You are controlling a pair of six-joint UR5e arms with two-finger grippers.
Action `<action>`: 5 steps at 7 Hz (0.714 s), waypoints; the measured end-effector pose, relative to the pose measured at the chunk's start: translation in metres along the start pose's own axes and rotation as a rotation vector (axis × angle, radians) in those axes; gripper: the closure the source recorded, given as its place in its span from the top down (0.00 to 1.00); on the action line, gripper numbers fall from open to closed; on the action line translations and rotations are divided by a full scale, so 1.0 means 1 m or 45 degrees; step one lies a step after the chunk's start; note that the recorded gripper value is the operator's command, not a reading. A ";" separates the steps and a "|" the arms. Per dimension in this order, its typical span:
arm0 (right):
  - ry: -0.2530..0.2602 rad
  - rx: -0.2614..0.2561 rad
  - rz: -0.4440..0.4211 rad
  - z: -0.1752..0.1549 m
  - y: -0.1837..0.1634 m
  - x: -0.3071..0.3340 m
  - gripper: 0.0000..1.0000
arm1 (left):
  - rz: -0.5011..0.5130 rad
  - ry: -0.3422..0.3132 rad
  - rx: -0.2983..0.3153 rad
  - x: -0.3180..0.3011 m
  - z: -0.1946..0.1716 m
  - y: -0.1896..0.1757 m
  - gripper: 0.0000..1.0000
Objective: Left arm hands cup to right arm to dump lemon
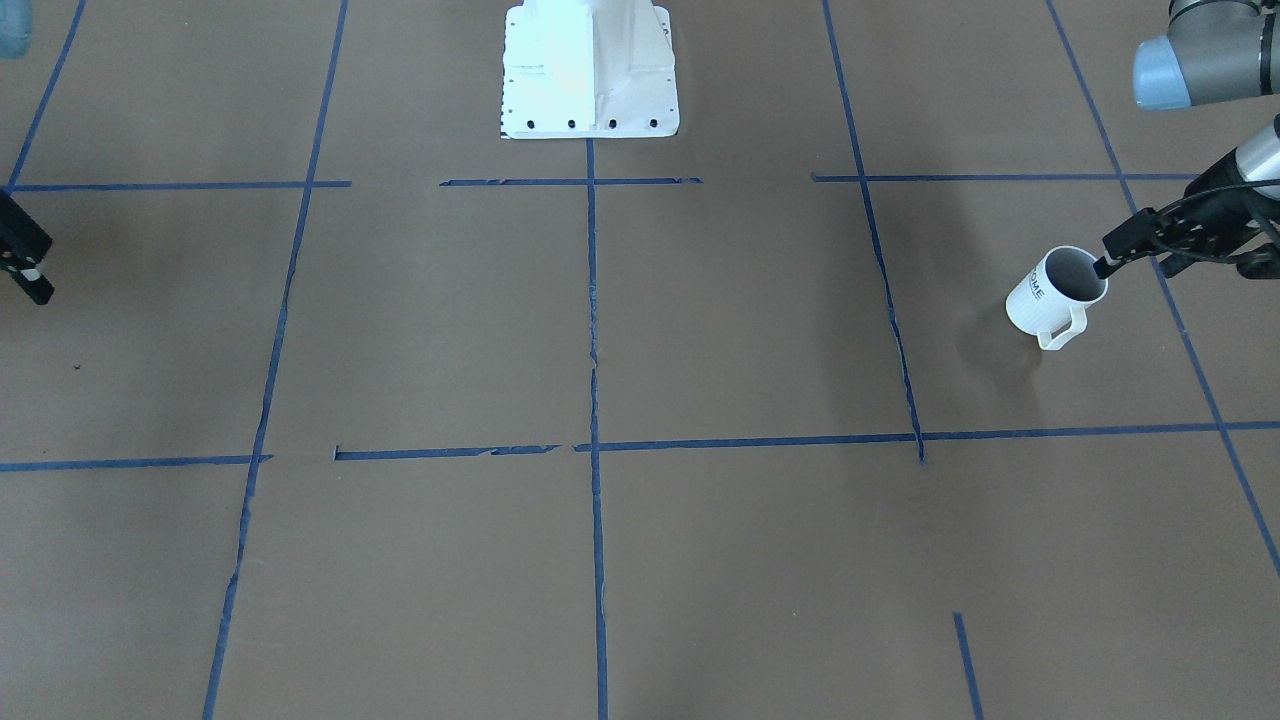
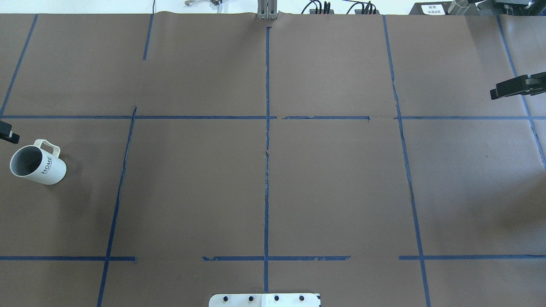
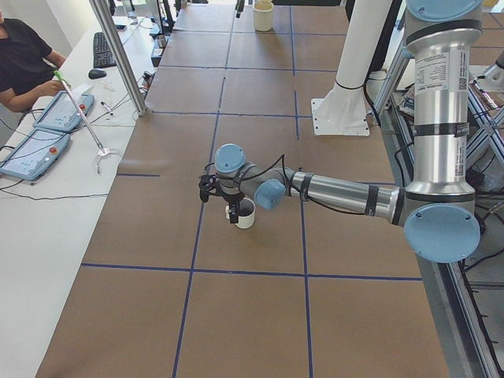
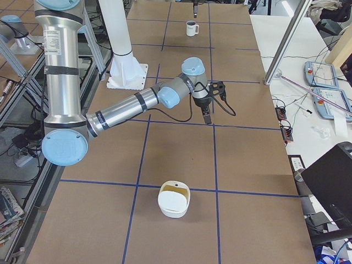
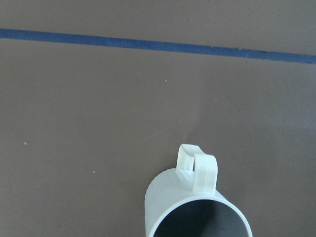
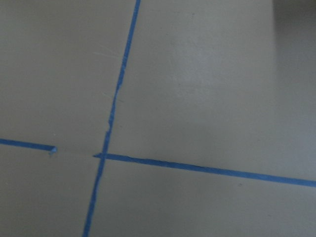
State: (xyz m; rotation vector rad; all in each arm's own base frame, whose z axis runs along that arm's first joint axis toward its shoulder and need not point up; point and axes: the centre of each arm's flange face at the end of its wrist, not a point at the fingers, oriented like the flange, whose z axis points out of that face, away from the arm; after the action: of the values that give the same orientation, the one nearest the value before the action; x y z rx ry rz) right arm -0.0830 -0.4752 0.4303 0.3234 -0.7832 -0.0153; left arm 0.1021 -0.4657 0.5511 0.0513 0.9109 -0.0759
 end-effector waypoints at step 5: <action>-0.011 -0.373 0.068 0.002 0.145 0.154 1.00 | 0.197 -0.105 0.011 -0.081 -0.068 -0.015 1.00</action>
State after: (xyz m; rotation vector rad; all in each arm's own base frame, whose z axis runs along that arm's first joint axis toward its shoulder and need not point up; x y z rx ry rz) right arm 0.0099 -0.3586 0.5806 0.0250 -0.7858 -0.0805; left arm -0.0021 -0.4715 0.5736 0.1253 0.8214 0.0616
